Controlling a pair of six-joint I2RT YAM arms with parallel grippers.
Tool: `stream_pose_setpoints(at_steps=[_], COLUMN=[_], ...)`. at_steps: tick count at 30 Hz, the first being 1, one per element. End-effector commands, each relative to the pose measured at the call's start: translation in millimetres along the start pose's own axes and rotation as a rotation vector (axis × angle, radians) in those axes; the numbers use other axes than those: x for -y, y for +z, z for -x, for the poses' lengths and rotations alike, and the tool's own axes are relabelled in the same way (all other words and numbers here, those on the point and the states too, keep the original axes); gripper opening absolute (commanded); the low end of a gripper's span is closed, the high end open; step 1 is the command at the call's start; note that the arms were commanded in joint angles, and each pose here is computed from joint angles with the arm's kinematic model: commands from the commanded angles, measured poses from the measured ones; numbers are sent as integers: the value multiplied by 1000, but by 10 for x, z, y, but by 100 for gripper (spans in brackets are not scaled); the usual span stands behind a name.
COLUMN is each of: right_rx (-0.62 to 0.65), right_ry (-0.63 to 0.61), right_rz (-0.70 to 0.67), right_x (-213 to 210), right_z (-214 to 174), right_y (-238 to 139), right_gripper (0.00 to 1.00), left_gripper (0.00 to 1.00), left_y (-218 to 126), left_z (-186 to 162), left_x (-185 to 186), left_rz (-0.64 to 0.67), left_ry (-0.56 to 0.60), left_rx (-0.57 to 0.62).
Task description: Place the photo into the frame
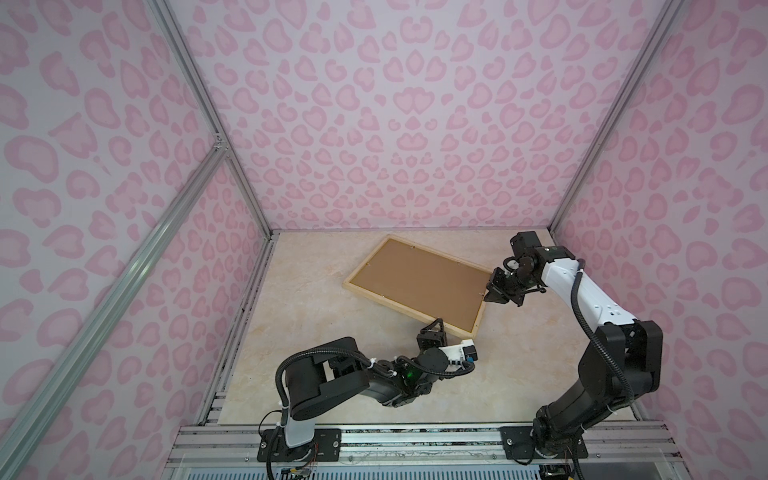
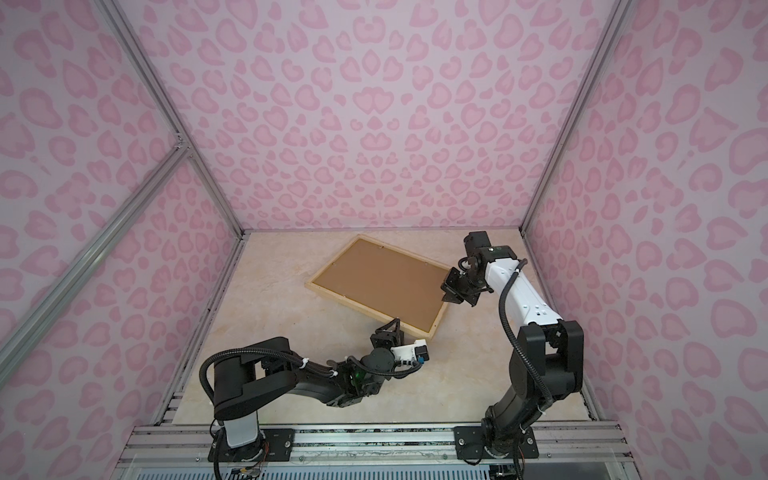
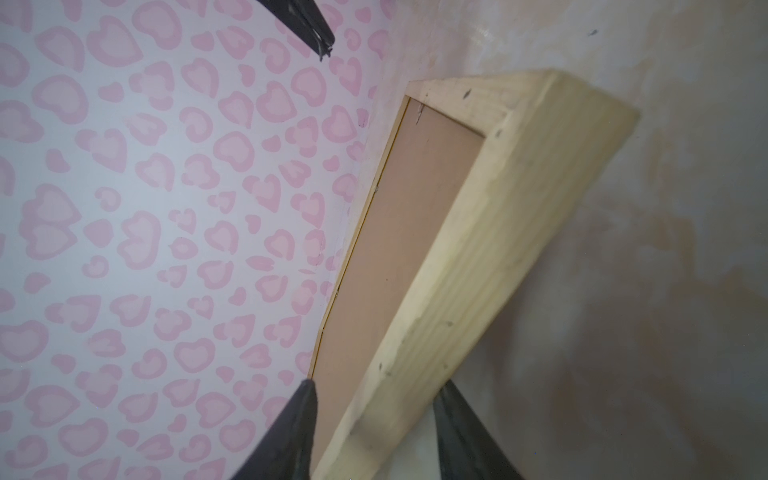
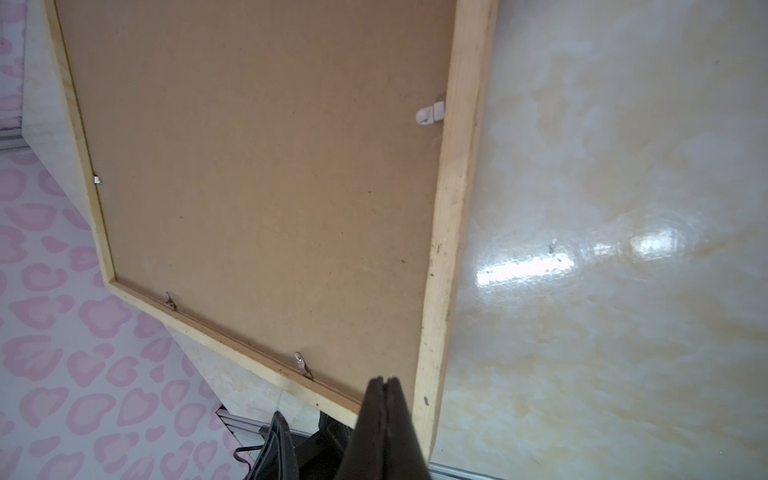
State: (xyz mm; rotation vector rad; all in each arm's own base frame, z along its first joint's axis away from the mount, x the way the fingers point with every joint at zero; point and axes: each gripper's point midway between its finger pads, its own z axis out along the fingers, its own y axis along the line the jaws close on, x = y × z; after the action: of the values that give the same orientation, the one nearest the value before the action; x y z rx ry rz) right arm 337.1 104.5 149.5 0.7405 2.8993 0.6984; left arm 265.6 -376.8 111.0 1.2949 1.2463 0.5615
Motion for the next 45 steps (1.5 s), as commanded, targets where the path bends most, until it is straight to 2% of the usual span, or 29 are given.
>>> stream_pose_setpoints(at_steps=[1, 5, 6, 8, 10, 12, 14, 15, 16, 19, 20, 22, 23, 25, 27, 31, 35, 38, 45], right_rx=[-7, 17, 29, 61, 77, 76, 92, 125, 155, 167, 148, 132, 116, 92, 81, 68, 34, 28, 56], right_ry=[-13, -32, -36, -39, -29, -22, -30, -42, -38, 7, 15, 32, 33, 27, 19, 13, 32, 32, 45], right_rz=[-5, -31, -41, -52, -24, 58, 108, 86, 37, -170, -192, -210, -222, -266, -304, -319, -319, -338, -368], right_x=[22, 88, 118, 178, 227, 218, 239, 303, 401, 752, 780, 771, 747, 685, 624, 523, 521, 532, 567], right_z=[-3, 29, 44, 79, 96, 105, 136, 184, 237, 375, 390, 413, 414, 436, 464, 475, 424, 396, 346], right_y=[35, 12, 1, -21, 2, 63, 95, 108, 125, 219, 297, 448, 541, 692, 820, 1033, 1219, 1272, 1225], right_gripper=[0, 0, 9, 37, 56, 67, 73, 78, 78, 69, 66, 64, 63, 61, 61, 56, 45, 30, 7], left_gripper=[48, 45, 45, 44, 43, 43, 46, 51, 57, 92, 96, 96, 96, 97, 97, 97, 97, 97, 97], left_y=[41, 69, 75, 83, 85, 91, 91, 84, 72, 0, -31, -97, -139, -219, -308, -441, -531, -539, -445], left_z=[38, 18, 30, 45, 48, 25, 1, -11, -21, -25, -32, -64, -78, -113, -132, -319, -368, -295, -189], left_x=[-261, -315, -310, -298, -288, -283, -314, -350, -392, -595, -682, -865, -961, -1083, -1177, -1328, -1401, -1459, -1496], left_rz=[117, 152, 149, 141, 138, 137, 147, 153, 157, 159, 156, 135, 101, -26, -155, -93, -79, -89, -86], left_ry=[-74, -81, -82, -79, -75, -73, -90, -110, -133, -269, -341, -493, -604, -786, -893, -840, -841, -866, -854], left_rx=[-1, -14, -10, -6, -5, -9, -17, -22, -25, -25, -25, -32, -25, -11, 16, -14, -6, 19, 32])
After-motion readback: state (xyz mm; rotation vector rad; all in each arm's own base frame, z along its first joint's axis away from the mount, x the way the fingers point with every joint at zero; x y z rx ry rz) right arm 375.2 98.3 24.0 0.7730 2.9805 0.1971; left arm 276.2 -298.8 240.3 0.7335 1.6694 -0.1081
